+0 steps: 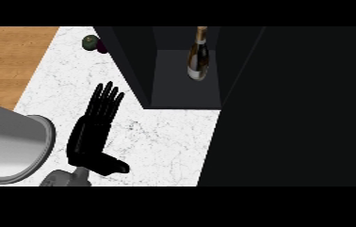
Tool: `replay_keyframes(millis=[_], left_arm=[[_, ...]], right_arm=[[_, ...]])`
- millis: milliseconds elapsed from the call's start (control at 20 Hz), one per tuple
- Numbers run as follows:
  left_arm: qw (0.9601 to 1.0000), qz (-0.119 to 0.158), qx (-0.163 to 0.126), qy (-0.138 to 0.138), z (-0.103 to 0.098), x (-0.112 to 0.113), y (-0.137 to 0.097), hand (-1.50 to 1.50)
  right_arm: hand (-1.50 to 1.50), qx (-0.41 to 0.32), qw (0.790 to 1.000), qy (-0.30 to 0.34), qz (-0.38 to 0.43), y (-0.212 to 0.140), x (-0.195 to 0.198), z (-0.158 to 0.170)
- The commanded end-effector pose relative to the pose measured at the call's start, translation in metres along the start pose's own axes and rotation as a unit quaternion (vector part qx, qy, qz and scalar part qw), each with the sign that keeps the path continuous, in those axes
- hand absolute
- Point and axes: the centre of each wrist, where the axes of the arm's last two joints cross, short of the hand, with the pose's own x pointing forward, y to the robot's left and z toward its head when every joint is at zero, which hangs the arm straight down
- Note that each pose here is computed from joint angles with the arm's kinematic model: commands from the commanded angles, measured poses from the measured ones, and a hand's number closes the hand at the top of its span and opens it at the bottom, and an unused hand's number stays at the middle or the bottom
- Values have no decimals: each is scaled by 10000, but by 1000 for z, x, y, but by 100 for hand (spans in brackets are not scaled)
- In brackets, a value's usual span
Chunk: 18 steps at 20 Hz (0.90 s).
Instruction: Pick up the wine, place it into the cabinet and close the cabinet
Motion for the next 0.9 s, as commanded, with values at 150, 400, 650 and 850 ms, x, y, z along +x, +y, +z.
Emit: replay_keyframes(millis=[150,400,650,850], left_arm=[[9991,-253,231,-265,7,31,33,-150],[9985,-372,262,-301,28,54,68,-150],[9985,-398,207,-310,35,73,86,-150],[9988,-374,166,-252,33,85,106,-150]], right_arm=[[150,814,9922,-211,-919,7,47,7],[150,830,9910,-291,-1006,10,54,11],[150,913,9910,-469,-864,12,50,3],[150,1105,9887,-391,-932,15,44,-5]])
